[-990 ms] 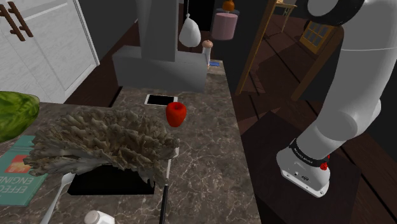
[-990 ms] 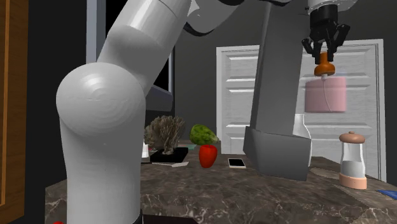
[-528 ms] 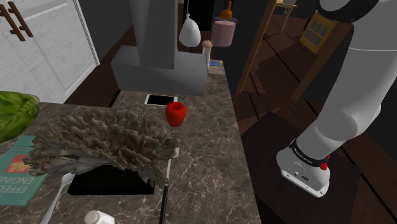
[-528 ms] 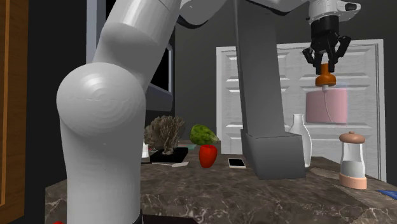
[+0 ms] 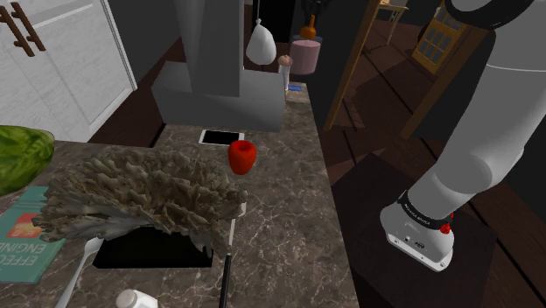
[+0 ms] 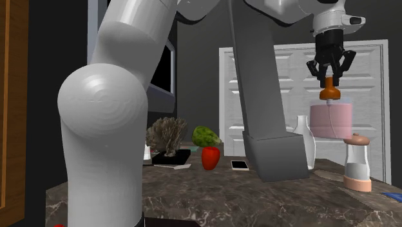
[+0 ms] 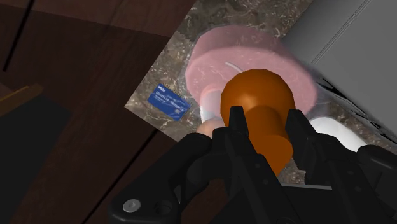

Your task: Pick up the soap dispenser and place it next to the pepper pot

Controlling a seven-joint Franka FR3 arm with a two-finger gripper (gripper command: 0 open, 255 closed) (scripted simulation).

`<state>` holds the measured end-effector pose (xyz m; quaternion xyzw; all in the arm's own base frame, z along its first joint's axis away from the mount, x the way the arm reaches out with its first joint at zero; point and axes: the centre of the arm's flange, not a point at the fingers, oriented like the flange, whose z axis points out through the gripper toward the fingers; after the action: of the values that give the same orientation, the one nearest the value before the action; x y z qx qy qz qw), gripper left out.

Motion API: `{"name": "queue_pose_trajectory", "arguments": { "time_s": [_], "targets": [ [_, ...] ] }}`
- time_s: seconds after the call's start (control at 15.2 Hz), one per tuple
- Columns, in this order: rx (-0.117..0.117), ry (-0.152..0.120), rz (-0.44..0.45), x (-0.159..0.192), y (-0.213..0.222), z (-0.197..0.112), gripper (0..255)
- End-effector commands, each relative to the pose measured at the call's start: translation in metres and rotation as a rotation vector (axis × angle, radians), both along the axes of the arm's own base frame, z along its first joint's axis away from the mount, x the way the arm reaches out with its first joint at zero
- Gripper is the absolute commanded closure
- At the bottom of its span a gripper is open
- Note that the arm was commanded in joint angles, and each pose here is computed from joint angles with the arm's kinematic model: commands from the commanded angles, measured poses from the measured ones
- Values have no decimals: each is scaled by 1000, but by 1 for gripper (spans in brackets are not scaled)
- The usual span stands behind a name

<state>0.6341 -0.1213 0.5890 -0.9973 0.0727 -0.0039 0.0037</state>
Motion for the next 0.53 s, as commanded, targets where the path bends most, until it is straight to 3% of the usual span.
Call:
{"name": "queue_pose_trajectory", "arguments": {
  "time_s": [0.0,0.46],
  "targets": [
    [0,-1,0,-1,0,-11,255],
    [0,-1,0,-1,0,-48,255]
  ]
}}
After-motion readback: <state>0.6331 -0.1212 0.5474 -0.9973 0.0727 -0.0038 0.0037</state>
